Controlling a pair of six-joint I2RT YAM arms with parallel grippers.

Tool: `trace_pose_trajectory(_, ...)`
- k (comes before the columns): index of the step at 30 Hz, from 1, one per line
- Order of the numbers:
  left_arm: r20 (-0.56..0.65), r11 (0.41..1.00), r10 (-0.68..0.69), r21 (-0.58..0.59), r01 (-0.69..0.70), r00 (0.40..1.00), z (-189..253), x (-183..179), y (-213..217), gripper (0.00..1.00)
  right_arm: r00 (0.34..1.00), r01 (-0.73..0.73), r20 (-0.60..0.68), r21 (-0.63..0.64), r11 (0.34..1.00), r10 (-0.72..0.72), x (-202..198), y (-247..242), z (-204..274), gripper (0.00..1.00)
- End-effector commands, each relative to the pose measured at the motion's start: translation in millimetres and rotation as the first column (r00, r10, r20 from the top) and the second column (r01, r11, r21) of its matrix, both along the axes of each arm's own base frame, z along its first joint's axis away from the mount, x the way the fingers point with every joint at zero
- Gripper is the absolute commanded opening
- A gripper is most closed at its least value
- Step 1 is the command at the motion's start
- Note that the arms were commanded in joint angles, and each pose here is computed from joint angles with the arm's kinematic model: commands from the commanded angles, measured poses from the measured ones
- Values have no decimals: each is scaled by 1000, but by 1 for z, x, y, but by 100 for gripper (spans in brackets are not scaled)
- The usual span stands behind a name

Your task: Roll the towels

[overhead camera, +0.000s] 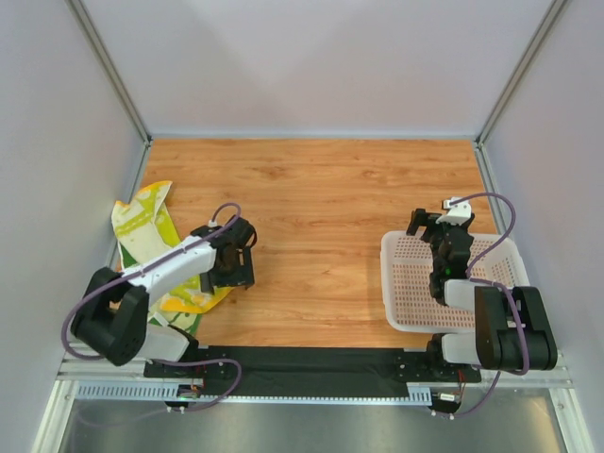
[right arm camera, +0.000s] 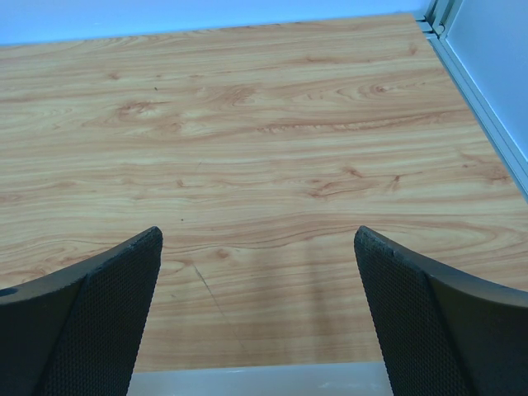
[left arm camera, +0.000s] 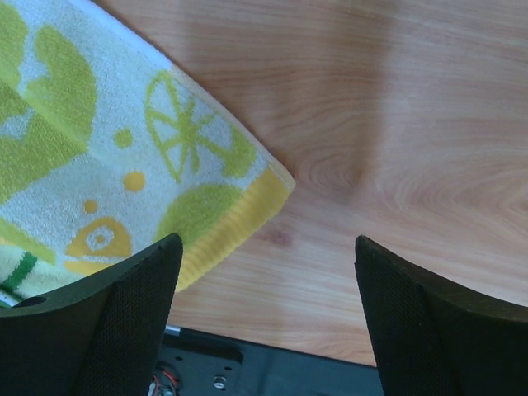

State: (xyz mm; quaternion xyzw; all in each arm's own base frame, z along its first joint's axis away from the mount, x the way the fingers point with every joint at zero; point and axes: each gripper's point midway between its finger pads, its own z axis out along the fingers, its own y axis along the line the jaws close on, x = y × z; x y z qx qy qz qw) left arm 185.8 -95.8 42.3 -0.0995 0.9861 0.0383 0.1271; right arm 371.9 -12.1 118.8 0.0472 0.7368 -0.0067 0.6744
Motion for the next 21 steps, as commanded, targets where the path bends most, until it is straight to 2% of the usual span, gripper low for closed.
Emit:
trace_pose_trajectory(1, -1, 998, 22, 51, -22, 1000, -12, 19, -3, 91, 999, -6, -45, 13, 1000, 7, -5, 2, -14, 100)
trace_pose_trajectory(5, -23, 994, 42, 103, -40, 999, -31, 24, 0, 87, 999, -5, -48, 11, 1000, 5, -6, 2, -15, 100)
trace_pose_trajectory(7, -35, 993, 51, 106, -47, 998, -38, 24, -1, 79, 999, -4, -45, 13, 1000, 5, -5, 2, -14, 100)
trace_pose_trajectory(10, -29, 993, 67, 103, -64, 997, -43, 24, -1, 64, 999, -5, -45, 11, 1000, 5, -5, 2, -14, 100)
trace_pose_trajectory(11, -25, 993, 69, 100, -66, 997, -44, 23, 0, 56, 999, -6, -46, 11, 1000, 7, -5, 2, -15, 100)
trace_pose_trajectory(14, -5, 994, 71, 87, -71, 997, -42, 24, -1, 42, 999, -5, -48, 11, 1000, 5, -6, 2, -15, 100)
trace_pose_trajectory(17, 22, 995, 65, 76, -66, 998, -34, 28, -2, 13, 999, -5, -45, 13, 1000, 5, -5, 2, -14, 100)
trace_pose_trajectory(19, 42, 995, 56, 75, -59, 998, -27, 32, -2, 3, 999, -5, -45, 13, 1000, 5, -5, 2, -14, 100)
trace_pose_trajectory(21, 56, 996, 45, 75, -49, 997, -17, 36, -3, 0, 999, -6, -46, 13, 1000, 7, -5, 2, -15, 100)
